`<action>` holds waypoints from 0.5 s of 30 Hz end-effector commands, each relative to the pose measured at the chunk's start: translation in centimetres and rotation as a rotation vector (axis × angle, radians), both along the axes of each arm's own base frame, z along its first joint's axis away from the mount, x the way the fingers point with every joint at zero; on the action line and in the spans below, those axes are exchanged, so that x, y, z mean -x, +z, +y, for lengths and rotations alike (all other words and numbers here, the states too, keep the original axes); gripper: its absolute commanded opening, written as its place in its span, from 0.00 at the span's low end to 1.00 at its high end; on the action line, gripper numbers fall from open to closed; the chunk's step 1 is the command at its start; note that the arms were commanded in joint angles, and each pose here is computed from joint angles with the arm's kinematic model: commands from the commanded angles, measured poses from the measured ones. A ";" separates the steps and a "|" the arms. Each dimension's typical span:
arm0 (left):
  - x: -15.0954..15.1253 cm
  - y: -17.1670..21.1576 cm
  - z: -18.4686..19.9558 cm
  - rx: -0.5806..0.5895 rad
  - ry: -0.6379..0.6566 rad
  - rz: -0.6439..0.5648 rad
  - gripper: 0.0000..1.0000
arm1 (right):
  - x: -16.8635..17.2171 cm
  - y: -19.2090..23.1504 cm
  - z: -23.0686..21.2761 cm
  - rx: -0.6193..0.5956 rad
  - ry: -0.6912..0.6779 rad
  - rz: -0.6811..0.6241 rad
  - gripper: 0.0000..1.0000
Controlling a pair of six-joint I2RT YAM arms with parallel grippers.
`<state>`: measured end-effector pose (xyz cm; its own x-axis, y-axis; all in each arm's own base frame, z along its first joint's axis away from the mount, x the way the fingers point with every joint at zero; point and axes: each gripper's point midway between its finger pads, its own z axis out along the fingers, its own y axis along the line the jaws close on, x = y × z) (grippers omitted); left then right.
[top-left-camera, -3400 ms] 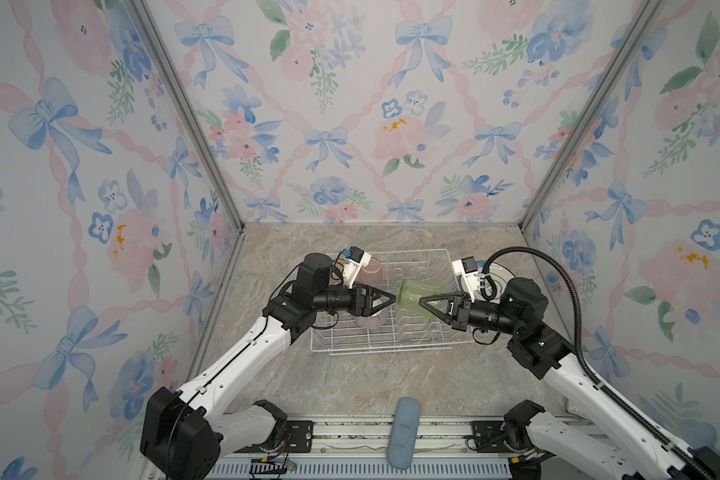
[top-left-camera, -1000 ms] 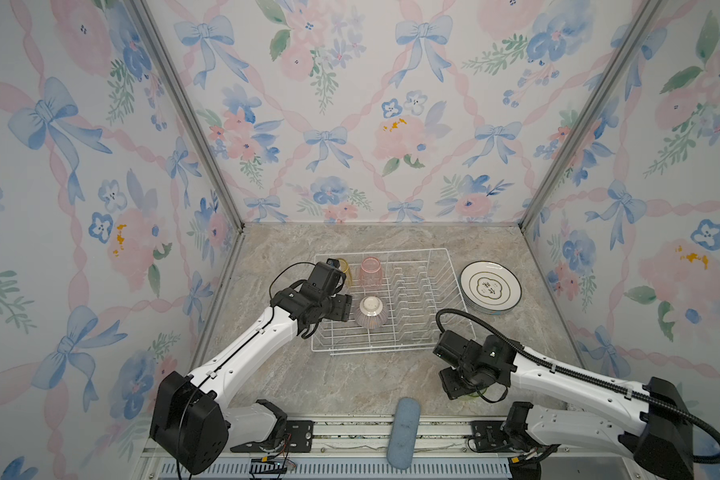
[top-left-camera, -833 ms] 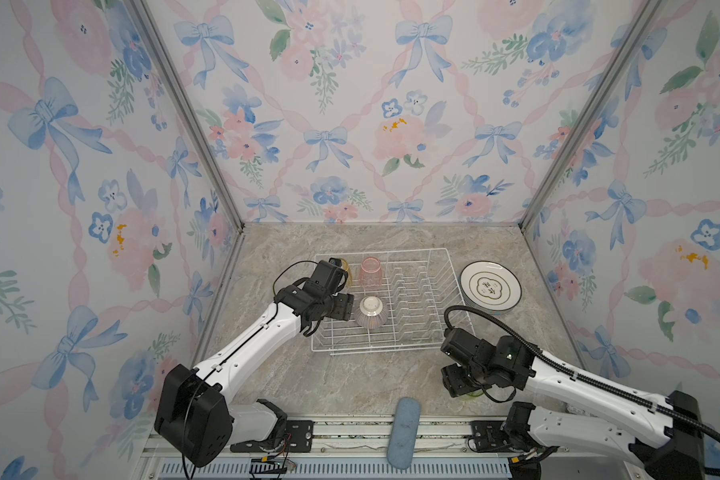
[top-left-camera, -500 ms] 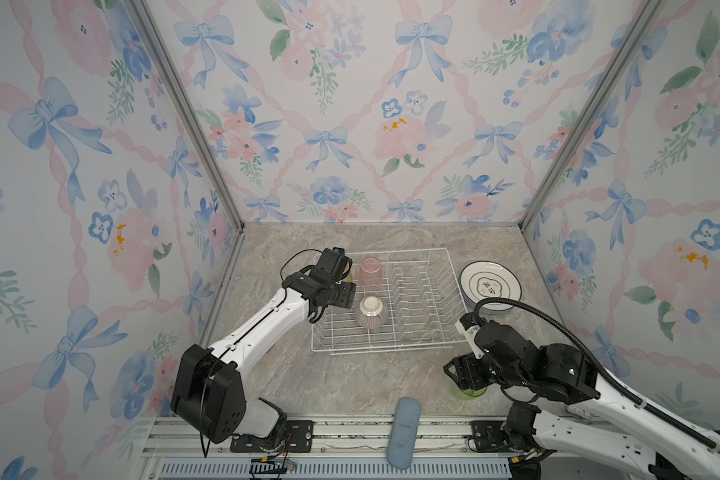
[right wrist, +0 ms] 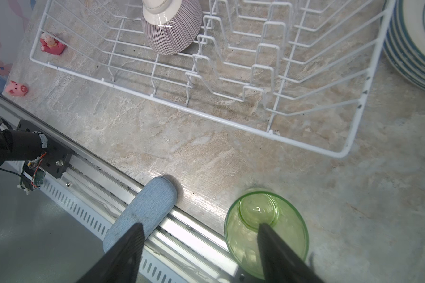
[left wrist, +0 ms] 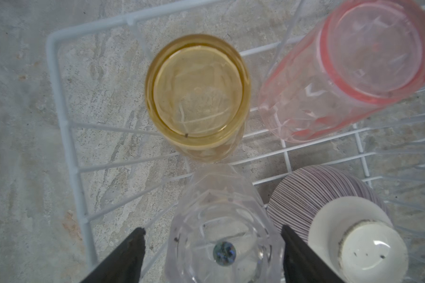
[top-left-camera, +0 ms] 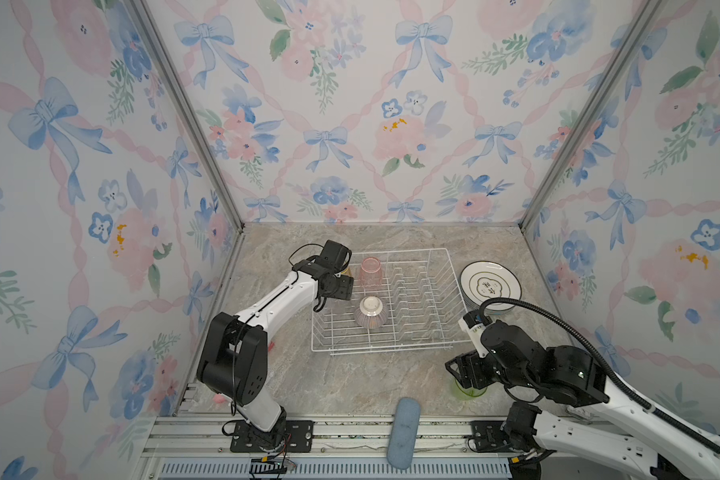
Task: Unload the mixed dishes from the dish rack
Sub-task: 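Carry the green cup with the right gripper to the table near the robot, then set down the green cup with the right gripper while the left grasps the clear cup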
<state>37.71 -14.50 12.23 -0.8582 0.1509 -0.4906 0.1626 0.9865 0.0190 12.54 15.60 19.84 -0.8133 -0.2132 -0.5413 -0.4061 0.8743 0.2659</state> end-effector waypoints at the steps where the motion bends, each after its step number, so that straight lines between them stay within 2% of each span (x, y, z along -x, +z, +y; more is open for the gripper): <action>1: -0.4 -0.4 -0.8 0.031 -0.016 0.021 0.80 | -0.2 0.3 -0.5 0.003 -0.010 -0.034 0.76; 11: -0.2 -2.1 -0.8 0.022 -0.017 0.063 0.76 | -0.3 0.0 -0.9 -0.003 -0.023 -0.038 0.77; 15: -0.1 -2.3 -0.9 0.024 -0.022 0.074 0.71 | -0.4 -0.1 -0.9 -0.003 -0.025 -0.039 0.77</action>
